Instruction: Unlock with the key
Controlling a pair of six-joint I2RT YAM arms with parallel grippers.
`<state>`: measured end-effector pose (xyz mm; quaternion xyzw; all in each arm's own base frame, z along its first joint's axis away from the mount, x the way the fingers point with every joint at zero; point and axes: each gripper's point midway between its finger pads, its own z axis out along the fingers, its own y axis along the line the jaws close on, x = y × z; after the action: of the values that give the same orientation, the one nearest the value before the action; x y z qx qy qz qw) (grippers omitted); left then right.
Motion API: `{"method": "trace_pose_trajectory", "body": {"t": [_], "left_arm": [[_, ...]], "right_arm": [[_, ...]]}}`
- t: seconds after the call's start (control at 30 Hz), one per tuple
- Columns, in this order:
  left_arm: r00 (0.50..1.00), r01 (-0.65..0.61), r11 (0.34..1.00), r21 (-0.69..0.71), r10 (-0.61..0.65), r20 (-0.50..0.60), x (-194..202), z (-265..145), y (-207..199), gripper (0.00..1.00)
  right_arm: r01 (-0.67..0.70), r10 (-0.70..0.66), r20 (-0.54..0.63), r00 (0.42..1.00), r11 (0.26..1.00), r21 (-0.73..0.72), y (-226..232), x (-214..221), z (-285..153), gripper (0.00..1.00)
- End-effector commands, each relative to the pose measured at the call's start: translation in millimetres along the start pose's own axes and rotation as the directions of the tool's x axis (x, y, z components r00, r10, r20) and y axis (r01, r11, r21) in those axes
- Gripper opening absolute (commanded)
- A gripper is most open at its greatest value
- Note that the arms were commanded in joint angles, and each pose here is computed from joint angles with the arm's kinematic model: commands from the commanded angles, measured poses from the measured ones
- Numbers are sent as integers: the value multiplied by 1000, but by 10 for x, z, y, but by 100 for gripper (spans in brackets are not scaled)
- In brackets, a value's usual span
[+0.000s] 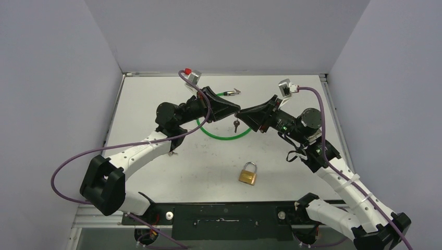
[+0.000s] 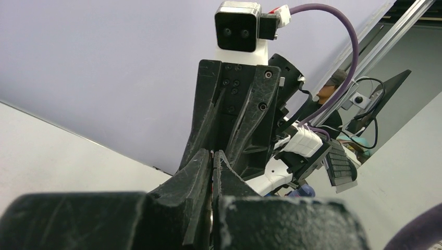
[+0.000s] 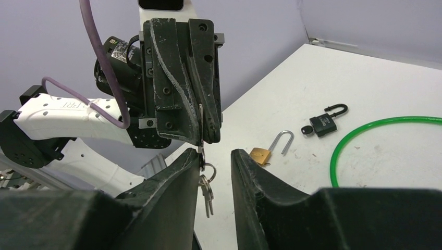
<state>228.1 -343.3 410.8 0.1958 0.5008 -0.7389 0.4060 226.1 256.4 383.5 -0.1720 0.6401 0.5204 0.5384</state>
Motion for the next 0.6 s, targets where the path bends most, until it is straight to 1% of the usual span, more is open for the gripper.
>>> {"method": "trace_pose_trajectory", "body": {"t": [0.0, 0.07, 0.27, 0.33, 0.47, 0.5, 0.57], "left_arm": [[997, -53, 994, 93, 48, 53, -192, 88, -259, 0], [998, -50, 994, 96, 45, 54, -187, 86, -257, 0], [998, -47, 993, 107, 41, 57, -182, 92, -270, 0], [997, -51, 993, 110, 44, 64, -201, 96, -285, 0], [995, -58, 992, 113, 48, 88, -255, 102, -315, 0], [994, -58, 992, 109, 47, 95, -271, 101, -311, 8], [992, -56, 995, 85, 46, 117, -315, 87, -278, 40]], "right_arm": [[15, -13, 35, 999, 999, -50, 73, -84, 27, 25], [14, -12, 38, 999, 998, -64, 95, -92, 36, 18], [-3, 7, 41, 999, 996, -91, 93, -82, 81, 7], [-12, 16, 37, 999, 994, -107, 105, -70, 87, 0], [-20, 24, 33, 999, 993, -116, 99, -46, 81, 0], [-19, 23, 37, 999, 994, -109, 86, -47, 69, 0], [-10, 15, 56, 998, 995, -95, 64, -73, 22, 0]]}}
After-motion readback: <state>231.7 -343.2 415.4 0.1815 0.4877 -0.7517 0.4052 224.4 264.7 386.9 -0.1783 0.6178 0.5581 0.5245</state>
